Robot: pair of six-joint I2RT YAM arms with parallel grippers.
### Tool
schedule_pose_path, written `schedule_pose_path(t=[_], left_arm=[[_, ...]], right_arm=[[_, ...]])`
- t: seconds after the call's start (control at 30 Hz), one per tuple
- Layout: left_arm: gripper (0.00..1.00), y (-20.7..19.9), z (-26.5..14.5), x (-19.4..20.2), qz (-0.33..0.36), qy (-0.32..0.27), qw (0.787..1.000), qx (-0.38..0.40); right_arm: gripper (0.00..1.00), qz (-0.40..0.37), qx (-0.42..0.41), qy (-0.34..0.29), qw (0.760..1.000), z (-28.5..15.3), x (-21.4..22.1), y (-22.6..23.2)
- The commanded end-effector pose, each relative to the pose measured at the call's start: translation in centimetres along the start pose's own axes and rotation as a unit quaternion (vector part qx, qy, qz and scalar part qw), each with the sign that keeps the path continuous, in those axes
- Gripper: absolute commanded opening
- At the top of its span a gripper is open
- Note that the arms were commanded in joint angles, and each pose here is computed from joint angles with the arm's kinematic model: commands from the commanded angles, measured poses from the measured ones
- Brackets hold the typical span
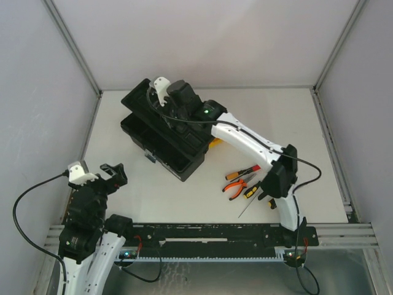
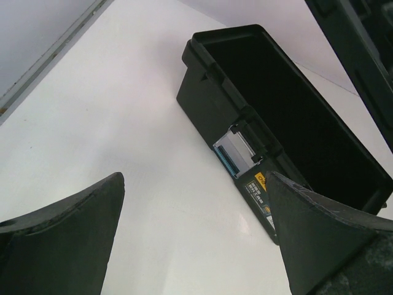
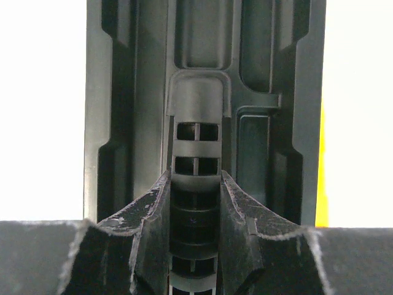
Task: Pack the tool kit
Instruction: Pick up the compartment layer from the toolbox, then place the compartment layer at the center of the board.
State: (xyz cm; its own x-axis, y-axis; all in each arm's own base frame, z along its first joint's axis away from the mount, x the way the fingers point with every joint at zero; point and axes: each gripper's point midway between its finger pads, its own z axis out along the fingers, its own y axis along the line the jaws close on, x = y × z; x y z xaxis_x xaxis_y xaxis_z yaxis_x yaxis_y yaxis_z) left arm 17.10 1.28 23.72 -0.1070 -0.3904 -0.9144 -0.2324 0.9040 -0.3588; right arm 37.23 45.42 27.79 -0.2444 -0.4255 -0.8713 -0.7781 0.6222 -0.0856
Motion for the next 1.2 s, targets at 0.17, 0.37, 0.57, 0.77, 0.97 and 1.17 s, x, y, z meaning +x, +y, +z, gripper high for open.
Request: schedule_pose_path(t=[0.17, 0.37, 0.57, 0.77, 0.97, 1.17], left_arm=[[1.0, 2.6, -2.0, -3.0, -0.05, -0.088, 0.994, -0.048], [1.0, 4.0, -3.3, -3.8, -0.081, -0.128, 0.986, -0.062], [1.0, 4.3, -3.3, -3.8, -0.085, -0.132, 0.985, -0.068], [1.0, 4.3, -3.1, -3.6, -0.08, -0.126, 0.986, -0.072], [1.0, 4.2, -2.9, -3.5, -0.077, -0.122, 0.987, -0.071], [1.0, 4.0, -2.7, -3.3, -0.072, -0.116, 0.988, -0.069]], right_arm=[[0.0, -0.055, -0.101, -0.032, 0.993, -8.4, 3.7, 5.8], [0.0, -0.077, -0.162, -0.059, 0.982, -13.4, 7.2, 8.8], [0.0, -0.147, -0.209, -0.023, 0.966, -14.7, 11.5, 12.9], [0.0, -0.171, -0.278, 0.014, 0.945, -13.8, 15.5, 17.5], [0.0, -0.162, -0.278, 0.043, 0.946, -10.4, 18.0, 19.1], [0.0, -0.096, -0.206, 0.072, 0.971, -5.1, 19.8, 15.4]])
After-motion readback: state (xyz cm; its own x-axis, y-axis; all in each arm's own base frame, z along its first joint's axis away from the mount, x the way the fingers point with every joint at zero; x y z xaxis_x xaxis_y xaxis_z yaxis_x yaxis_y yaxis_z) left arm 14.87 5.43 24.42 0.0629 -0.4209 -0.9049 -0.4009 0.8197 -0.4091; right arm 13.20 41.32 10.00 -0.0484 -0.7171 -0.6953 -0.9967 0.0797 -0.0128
